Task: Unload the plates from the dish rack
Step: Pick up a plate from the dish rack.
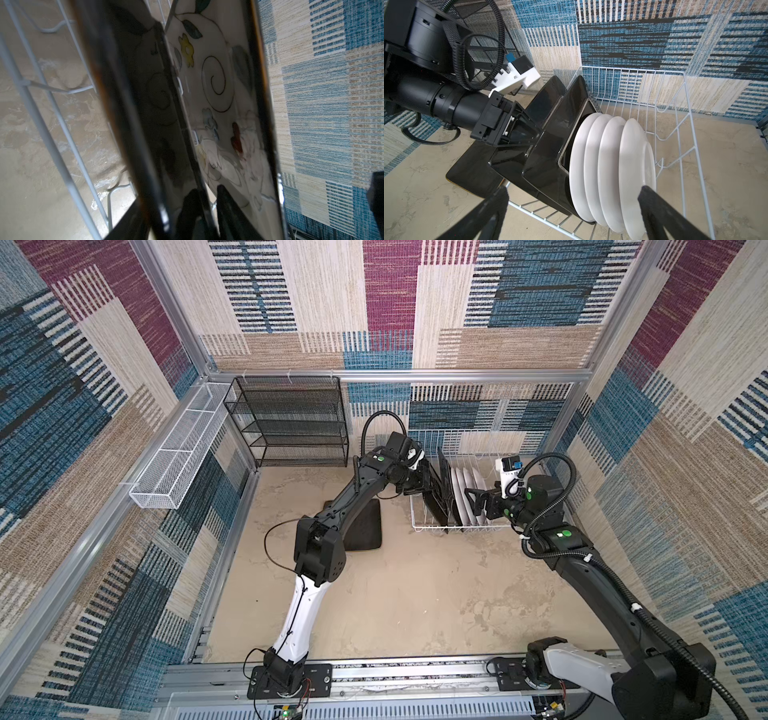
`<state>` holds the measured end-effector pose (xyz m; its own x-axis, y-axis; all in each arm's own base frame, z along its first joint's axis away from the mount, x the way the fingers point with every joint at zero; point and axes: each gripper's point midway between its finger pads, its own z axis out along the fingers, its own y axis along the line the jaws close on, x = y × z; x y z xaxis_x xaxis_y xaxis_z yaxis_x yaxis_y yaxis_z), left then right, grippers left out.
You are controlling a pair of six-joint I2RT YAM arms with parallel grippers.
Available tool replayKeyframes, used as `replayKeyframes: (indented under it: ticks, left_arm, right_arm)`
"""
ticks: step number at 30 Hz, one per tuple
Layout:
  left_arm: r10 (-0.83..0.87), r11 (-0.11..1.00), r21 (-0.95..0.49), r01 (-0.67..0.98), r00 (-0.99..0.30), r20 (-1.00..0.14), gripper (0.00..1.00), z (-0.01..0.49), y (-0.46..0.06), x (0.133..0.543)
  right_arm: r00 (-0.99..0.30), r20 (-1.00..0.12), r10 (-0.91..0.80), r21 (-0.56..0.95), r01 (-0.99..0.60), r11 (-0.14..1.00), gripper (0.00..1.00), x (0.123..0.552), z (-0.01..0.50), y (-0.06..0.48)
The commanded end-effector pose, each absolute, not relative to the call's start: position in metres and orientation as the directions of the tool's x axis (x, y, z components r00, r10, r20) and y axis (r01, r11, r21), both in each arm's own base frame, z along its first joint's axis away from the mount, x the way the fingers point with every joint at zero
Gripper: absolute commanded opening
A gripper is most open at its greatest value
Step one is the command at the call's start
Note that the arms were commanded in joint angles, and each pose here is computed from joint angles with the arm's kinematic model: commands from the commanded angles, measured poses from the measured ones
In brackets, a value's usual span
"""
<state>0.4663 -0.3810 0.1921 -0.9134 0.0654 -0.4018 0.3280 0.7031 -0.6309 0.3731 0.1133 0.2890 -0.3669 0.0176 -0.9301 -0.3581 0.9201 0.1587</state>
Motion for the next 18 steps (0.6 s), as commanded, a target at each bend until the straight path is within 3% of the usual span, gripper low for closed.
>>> replayKeyframes:
  ticks: [1,18]
  left_arm:
    - [0.046,0.742,-0.609,0.281,-0.927,-0.372,0.48,0.179,-0.376,0.468]
    - [0.052,0.762,-0.591,0.264,-0.935,-0.351,0.33,0.167,-0.384,0.461]
  right_arm:
    - [-0.345,-0.938,0.032,0.16,-0.351,0.923,1.0,0.375,0.298,0.112]
    - [-0.345,-0.937,0.051,0.181,-0.356,0.917,1.0,0.379,0.3,0.114]
